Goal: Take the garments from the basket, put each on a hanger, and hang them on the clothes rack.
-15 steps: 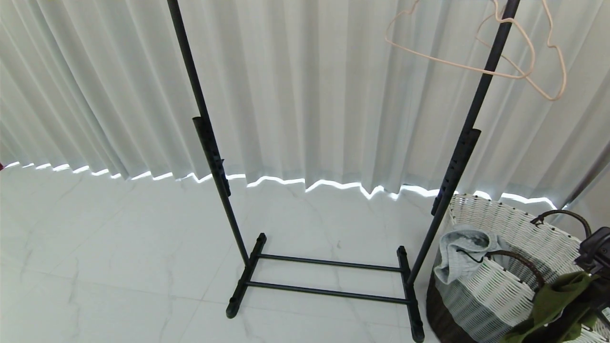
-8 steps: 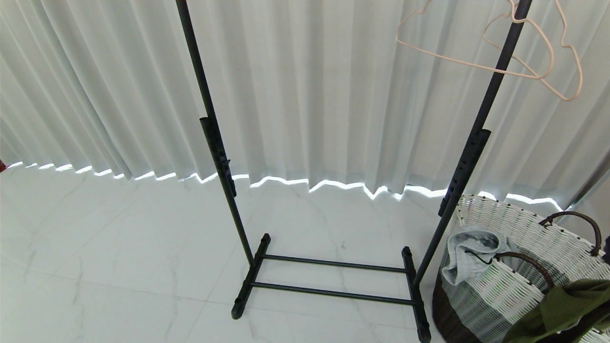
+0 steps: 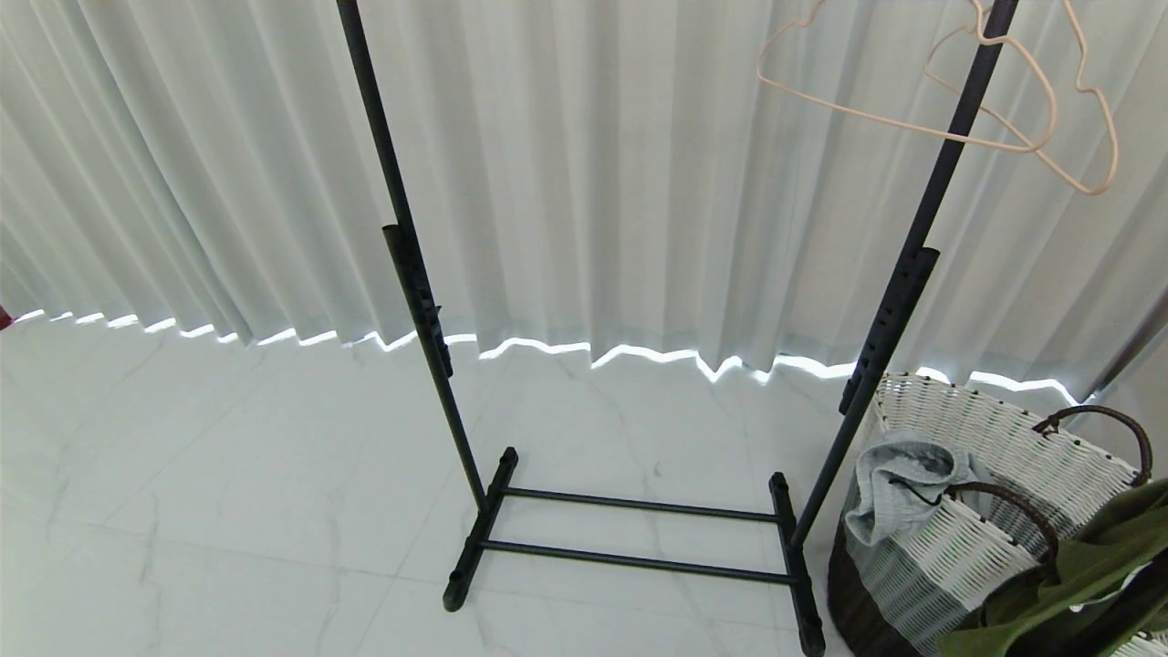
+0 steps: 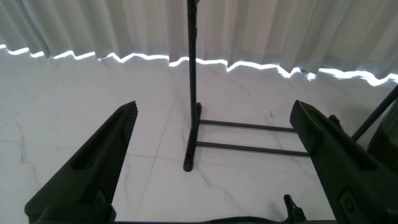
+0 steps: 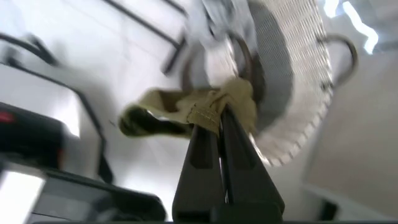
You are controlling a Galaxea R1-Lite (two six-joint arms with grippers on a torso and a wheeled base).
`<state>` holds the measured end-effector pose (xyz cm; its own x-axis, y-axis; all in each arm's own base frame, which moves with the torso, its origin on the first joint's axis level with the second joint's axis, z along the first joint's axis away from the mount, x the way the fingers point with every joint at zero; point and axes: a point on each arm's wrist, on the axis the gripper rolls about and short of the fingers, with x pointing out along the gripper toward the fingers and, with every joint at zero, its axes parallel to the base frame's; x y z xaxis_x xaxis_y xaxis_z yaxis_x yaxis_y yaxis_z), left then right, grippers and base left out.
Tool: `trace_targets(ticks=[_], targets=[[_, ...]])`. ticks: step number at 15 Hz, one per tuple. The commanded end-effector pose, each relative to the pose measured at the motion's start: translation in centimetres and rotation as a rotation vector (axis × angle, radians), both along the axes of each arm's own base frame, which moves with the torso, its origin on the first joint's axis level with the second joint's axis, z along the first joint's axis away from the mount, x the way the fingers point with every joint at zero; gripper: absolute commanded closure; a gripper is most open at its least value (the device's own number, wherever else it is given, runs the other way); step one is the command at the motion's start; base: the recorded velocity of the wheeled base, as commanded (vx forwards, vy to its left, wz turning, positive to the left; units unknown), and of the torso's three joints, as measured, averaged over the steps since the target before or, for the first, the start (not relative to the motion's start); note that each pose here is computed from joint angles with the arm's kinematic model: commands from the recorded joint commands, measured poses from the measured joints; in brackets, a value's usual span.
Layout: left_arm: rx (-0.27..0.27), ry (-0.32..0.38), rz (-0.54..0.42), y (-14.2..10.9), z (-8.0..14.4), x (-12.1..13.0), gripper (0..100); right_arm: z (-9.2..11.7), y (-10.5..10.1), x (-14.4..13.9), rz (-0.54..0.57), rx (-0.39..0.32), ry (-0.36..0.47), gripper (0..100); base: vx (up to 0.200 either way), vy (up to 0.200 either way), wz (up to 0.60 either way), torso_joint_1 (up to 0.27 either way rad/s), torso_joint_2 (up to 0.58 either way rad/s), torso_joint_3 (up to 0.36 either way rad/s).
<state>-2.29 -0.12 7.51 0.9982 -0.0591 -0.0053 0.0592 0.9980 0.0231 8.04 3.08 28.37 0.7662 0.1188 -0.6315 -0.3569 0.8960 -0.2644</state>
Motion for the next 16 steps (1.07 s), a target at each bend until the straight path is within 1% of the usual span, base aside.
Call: trace_targets(ticks=[1, 2, 3, 4, 5, 6, 7, 8, 9, 10, 11, 12, 13, 14, 15, 16], targets=[[0.001, -0.001, -0.001, 0.0, 0.0, 0.0, 0, 1.7, 1.2, 0.4, 0.071, 0.054, -0.031, 100, 0.0, 0.0, 0.0, 0.0, 0.0, 0.0], [-0.003, -0.014, 0.001, 0.0, 0.2, 0.0, 0, 2.2, 1.6, 0.2, 0.106, 0.08, -0.042, 100, 0.0, 0.0, 0.0, 0.0, 0.0, 0.0], [-0.048, -0.069, -0.036, 0.0, 2.9, -0.3, 0, 2.6, 1.9, 0.2, 0.124, 0.101, -0.046, 100, 0.0, 0.0, 0.0, 0.0, 0.0, 0.0], [-0.118, -0.048, -0.075, 0.1, 5.4, 0.2, 0, 2.7, 2.1, 0.2, 0.141, 0.107, -0.05, 100, 0.0, 0.0, 0.0, 0.0, 0.0, 0.0], [-0.099, -0.073, -0.107, 0.1, 8.1, 0.3, 0, 2.9, 2.5, 0.3, 0.159, 0.11, -0.053, 100, 0.0, 0.0, 0.0, 0.0, 0.0, 0.0], [-0.051, -0.065, -0.192, 0.0, 10.1, 1.0, 0, 3.1, 2.7, 0.4, 0.173, 0.115, -0.056, 100, 0.0, 0.0, 0.0, 0.0, 0.0, 0.0], [0.003, -0.057, -0.313, -0.3, 11.9, 1.9, 0, 3.2, 2.9, 0.6, 0.179, 0.12, -0.06, 100, 0.0, 0.0, 0.0, 0.0, 0.0, 0.0], [0.03, -0.044, -0.367, -0.5, 12.8, 2.6, 0, 3.4, 2.9, 0.6, 0.183, 0.126, -0.064, 100, 0.0, 0.0, 0.0, 0.0, 0.0, 0.0], [0.079, -0.018, -0.409, -1.0, 14.7, 4.7, 0, 3.6, 3.0, 0.7, 0.194, 0.139, -0.07, 100, 0.0, 0.0, 0.0, 0.0, 0.0, 0.0], [0.091, -0.014, -0.42, -1.4, 16.2, 6.4, 0, 3.7, 3.1, 0.8, 0.198, 0.145, -0.073, 100, 0.0, 0.0, 0.0, 0.0, 0.0, 0.0], [0.089, -0.008, -0.448, -1.9, 17.5, 8.3, 0, 3.7, 3.1, 0.8, 0.199, 0.147, -0.075, 100, 0.0, 0.0, 0.0, 0.0, 0.0, 0.0], [0.087, 0.006, -0.49, -2.4, 18.2, 9.8, 0, 3.7, 3.1, 0.8, 0.199, 0.148, -0.077, 100, 0.0, 0.0, 0.0, 0.0, 0.0, 0.0], [0.095, 0.052, -0.577, -3.1, 18.1, 11.4, 0, 3.8, 3.1, 0.8, 0.201, 0.153, -0.084, 100, 0.0, 0.0, 0.0, 0.0, 0.0, 0.0], [0.104, 0.061, -0.626, -3.4, 17.9, 11.7, 0, 3.8, 3.1, 0.8, 0.206, 0.16, -0.088, 100, 0.0, 0.0, 0.0, 0.0, 0.0, 0.0], [0.128, 0.111, -0.787, -4.7, 17.0, 12.8, 0, 4.0, 3.2, 0.8, 0.221, 0.179, -0.1, 100, 0.0, 0.0, 0.0, 0.0, 0.0, 0.0], [0.129, 0.156, -0.838, -5.7, 16.6, 13.8, 0, 4.1, 3.3, 0.9, 0.23, 0.189, -0.104, 100, 0.0, 0.0, 0.0, 0.0, 0.0, 0.0]])
